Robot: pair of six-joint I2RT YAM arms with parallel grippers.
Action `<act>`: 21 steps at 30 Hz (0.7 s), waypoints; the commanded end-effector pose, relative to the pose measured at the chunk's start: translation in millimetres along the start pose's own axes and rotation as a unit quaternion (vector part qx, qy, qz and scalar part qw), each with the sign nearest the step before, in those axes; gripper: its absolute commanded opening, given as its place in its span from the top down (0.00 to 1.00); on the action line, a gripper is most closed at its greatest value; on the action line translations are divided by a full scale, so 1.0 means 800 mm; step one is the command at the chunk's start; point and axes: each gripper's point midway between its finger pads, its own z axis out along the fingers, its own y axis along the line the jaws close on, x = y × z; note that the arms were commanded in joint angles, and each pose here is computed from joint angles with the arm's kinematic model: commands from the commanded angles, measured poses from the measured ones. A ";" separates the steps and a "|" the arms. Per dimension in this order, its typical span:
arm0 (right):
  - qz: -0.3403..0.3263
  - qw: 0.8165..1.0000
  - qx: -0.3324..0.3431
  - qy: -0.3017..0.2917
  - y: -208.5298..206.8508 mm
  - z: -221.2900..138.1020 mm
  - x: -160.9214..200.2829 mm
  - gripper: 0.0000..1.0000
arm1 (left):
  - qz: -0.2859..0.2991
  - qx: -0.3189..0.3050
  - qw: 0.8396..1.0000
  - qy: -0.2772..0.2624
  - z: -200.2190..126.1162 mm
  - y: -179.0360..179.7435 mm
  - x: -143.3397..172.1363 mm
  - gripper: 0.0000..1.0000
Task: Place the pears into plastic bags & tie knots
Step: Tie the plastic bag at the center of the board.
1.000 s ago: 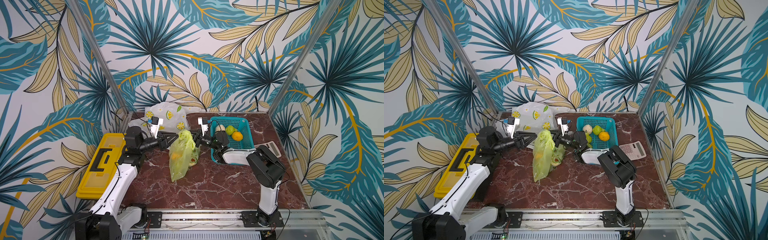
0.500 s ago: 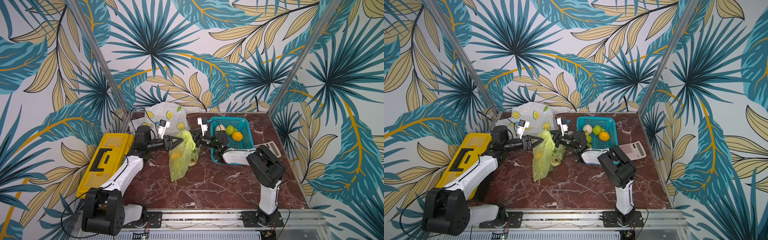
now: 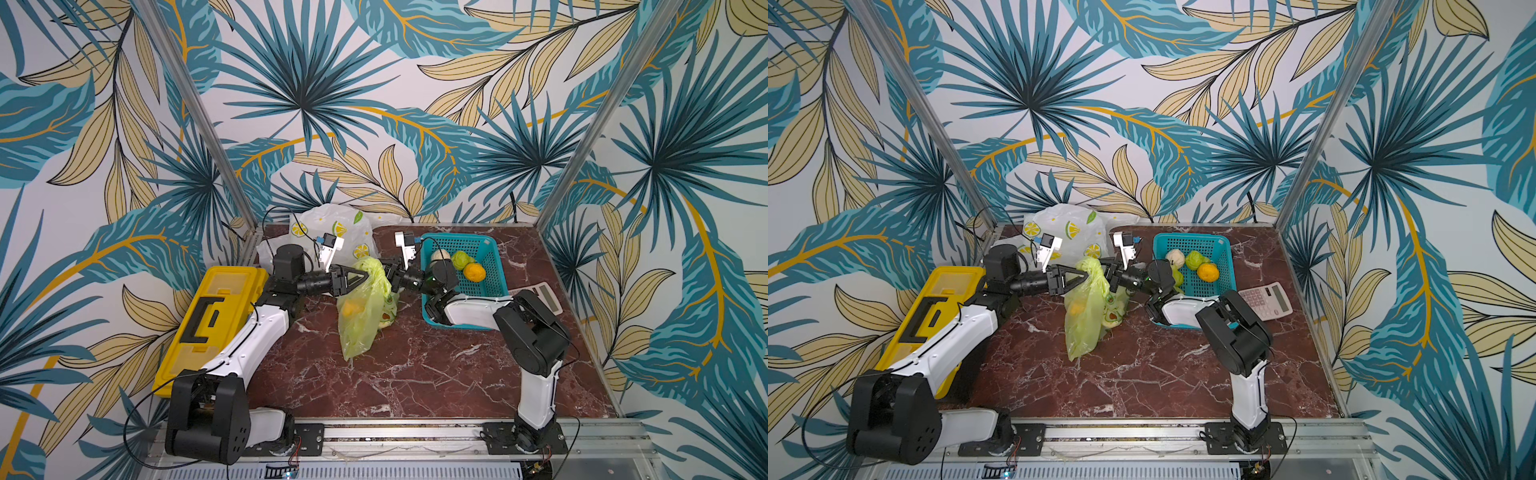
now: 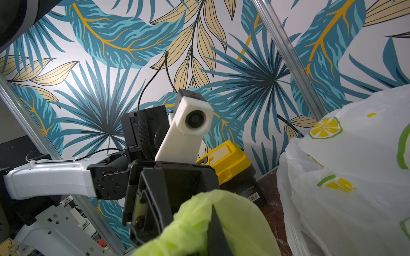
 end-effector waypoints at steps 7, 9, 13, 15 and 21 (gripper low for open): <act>-0.002 1.000 -0.004 0.005 -0.004 -0.005 0.012 0.94 | 0.037 0.016 0.999 -0.012 -0.009 -0.021 -0.019 0.70; -0.001 1.000 -0.002 0.007 -0.005 -0.007 0.013 0.95 | 0.038 0.020 0.999 -0.010 -0.009 -0.023 -0.019 0.81; 0.000 1.000 0.003 0.006 -0.006 -0.010 0.013 0.95 | 0.036 0.024 0.999 -0.007 -0.009 -0.023 -0.017 0.86; 0.002 1.000 0.005 0.007 -0.007 -0.010 0.014 0.95 | 0.034 0.024 0.999 -0.007 -0.008 -0.022 -0.018 0.85; 0.002 1.000 0.006 0.009 -0.009 -0.011 0.015 0.96 | 0.035 0.022 0.999 -0.009 -0.010 -0.021 -0.019 0.68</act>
